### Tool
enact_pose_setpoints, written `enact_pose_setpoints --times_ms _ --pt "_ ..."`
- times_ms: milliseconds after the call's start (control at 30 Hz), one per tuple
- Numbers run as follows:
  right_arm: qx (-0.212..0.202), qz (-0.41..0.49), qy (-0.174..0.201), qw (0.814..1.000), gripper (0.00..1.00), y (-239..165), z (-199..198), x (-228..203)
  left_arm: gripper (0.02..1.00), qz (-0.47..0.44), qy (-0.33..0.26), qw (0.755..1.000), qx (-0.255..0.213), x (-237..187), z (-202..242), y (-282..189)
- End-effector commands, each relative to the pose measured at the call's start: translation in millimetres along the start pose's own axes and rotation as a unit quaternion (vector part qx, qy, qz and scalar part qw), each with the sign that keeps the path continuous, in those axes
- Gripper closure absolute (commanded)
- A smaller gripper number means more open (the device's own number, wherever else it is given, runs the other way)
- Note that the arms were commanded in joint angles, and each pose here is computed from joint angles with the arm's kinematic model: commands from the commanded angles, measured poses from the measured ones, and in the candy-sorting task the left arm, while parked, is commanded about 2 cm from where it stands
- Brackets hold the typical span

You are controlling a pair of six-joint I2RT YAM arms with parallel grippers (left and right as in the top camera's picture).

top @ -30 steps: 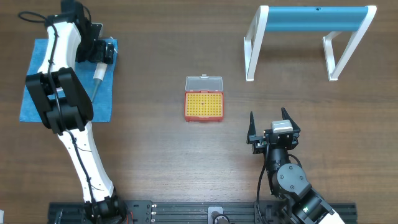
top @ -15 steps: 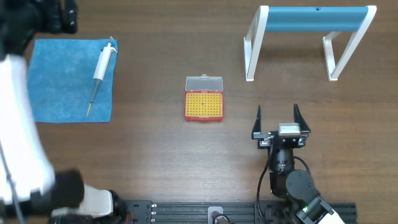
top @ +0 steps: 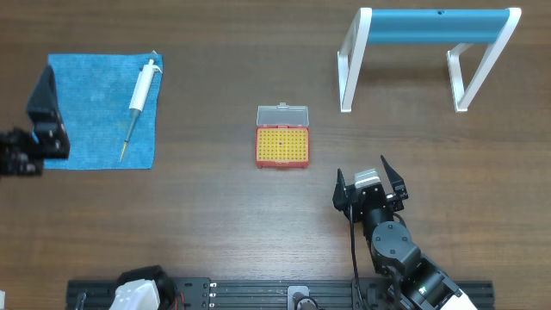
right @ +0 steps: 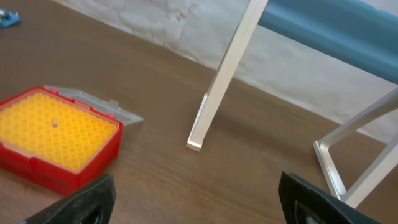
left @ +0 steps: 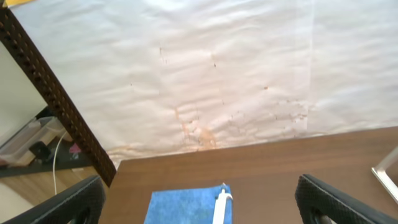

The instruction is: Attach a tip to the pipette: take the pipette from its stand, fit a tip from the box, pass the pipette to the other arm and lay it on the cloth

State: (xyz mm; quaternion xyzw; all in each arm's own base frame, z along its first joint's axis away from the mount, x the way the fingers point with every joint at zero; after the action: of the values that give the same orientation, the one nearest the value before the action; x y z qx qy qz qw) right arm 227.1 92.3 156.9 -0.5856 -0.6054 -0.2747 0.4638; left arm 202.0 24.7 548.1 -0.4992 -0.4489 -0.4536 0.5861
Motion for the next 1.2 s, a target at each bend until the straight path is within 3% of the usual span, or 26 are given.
enact_pose_setpoints --times_ms 33,100,167,200,267,367,700,833,967,1200 --pt "0.014 0.032 -0.017 0.999 0.139 -1.8 5.7 -16.3 0.034 -0.048 0.0 0.998 -0.028 10.1 -15.4 -41.6" --pt "0.006 0.056 -0.024 0.998 0.139 -3.2 0.0 -28.4 0.034 -0.057 0.001 0.998 -0.027 9.4 -17.1 -54.4" --pt "-0.035 0.081 -0.013 0.996 0.139 -7.2 -22.4 -42.5 0.034 -0.061 0.002 0.998 -0.026 7.5 -18.5 -63.5" --pt "-0.095 0.094 0.011 0.991 0.139 -17.2 -52.6 -53.4 0.034 -0.066 0.003 0.997 -0.026 8.0 -19.2 -68.7" --pt "-0.152 0.099 0.034 0.983 0.139 -29.0 -78.7 -61.1 0.034 -0.07 0.004 0.997 -0.025 8.2 -19.6 -71.9" --pt "-0.199 0.136 0.043 0.97 0.139 -36.8 -97.7 -78.5 0.034 -0.069 0.003 0.997 -0.025 7.9 -19.6 -71.5" --pt "-0.208 0.141 0.046 0.967 0.137 -38.3 -101.5 -80.9 0.034 -0.07 0.004 0.997 -0.026 8.0 -19.9 -72.8" --pt "-0.208 0.141 0.046 0.967 0.137 -38.3 -101.5 -80.9 0.034 -0.071 0.008 0.995 -0.066 -1.8 -32.0 -81.6" --pt "-0.208 0.141 0.046 0.967 0.137 -38.3 -101.5 -80.9 0.02 -0.04 0.011 0.994 -0.102 -48.3 -44.6 -67.9" --pt "-0.208 0.141 0.046 0.967 0.137 -38.3 -101.5 -80.9 0.02 -0.192 -0.04 0.975 -0.108 -101.4 -55.4 -0.5"
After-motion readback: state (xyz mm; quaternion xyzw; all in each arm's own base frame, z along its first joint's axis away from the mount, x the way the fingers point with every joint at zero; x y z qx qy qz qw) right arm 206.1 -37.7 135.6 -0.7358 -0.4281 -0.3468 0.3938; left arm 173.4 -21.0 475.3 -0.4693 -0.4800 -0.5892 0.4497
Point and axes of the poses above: each gripper's point midway between its finger pads, its own y axis out along the fingers, its own z axis along the line the jaws close on, x = y × z, the point moved 1 cm from there along -y, back along the fingers, and after that the axes turned 6 degrees about -y, right-handed, at the moved point
